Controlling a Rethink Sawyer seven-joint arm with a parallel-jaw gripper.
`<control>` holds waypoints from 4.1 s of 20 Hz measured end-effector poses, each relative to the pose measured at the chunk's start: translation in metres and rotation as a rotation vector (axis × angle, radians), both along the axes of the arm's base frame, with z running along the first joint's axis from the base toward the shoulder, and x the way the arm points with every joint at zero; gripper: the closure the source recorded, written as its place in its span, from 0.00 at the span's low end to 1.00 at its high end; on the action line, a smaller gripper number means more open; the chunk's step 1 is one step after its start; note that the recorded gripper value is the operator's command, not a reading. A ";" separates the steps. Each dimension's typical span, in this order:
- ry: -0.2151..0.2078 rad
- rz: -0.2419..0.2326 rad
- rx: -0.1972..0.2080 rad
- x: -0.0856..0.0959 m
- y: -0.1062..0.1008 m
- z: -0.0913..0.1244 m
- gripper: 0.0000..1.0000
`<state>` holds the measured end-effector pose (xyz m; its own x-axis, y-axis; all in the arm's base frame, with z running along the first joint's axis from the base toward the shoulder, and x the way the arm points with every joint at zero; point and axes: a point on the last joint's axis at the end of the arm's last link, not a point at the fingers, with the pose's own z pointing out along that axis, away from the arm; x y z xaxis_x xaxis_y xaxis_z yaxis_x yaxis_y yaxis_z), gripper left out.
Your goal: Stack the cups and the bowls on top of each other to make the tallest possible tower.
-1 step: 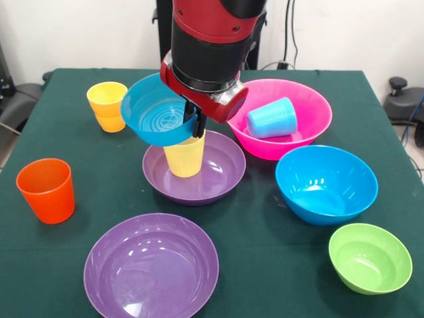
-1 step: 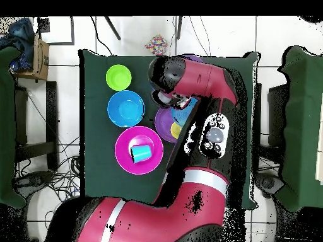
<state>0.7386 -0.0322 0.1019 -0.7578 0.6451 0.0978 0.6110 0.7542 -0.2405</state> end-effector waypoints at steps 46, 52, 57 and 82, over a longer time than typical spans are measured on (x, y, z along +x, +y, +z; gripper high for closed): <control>0.001 0.017 0.001 0.000 0.013 -0.001 0.00; 0.000 0.016 0.002 0.000 0.013 -0.001 0.00; 0.000 0.016 0.002 0.000 0.013 -0.001 0.00; 0.046 0.022 0.004 -0.007 0.014 -0.038 0.00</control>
